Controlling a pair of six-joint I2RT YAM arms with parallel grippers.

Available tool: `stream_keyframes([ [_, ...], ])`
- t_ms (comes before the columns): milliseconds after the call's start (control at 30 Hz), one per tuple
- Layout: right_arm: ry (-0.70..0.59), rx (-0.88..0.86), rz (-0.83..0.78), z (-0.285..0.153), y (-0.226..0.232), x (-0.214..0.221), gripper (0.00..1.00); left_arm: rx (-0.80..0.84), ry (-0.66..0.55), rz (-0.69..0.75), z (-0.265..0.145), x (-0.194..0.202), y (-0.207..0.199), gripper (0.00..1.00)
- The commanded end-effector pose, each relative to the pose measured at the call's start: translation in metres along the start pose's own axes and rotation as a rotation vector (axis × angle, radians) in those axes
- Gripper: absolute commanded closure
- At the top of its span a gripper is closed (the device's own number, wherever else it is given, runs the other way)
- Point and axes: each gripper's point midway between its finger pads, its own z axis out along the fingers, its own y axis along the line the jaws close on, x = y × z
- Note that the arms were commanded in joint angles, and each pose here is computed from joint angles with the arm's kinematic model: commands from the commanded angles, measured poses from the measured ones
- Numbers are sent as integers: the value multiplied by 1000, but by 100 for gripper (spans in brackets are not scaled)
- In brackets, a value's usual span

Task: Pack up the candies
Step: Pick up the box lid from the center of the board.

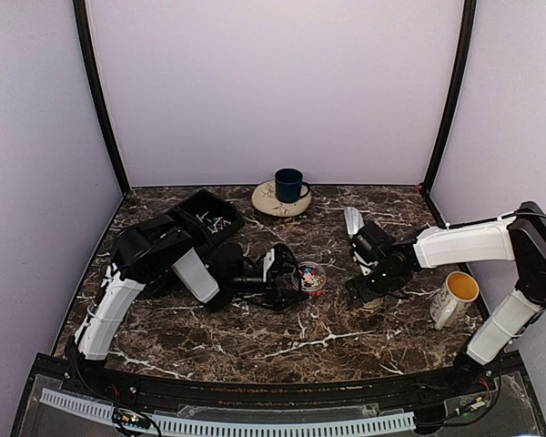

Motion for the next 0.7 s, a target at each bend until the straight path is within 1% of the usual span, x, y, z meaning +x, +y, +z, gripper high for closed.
stream_keyframes([
  [0, -4, -21, 14, 3, 0, 1, 11, 24, 182, -165, -21, 88, -20, 1],
  [333, 2, -19, 19, 6, -2, 1, 13, 52, 201, -136, -24, 96, -26, 1],
  [667, -2, -17, 39, 7, -7, 1, 10, 81, 199, -136, -23, 100, -30, 1],
])
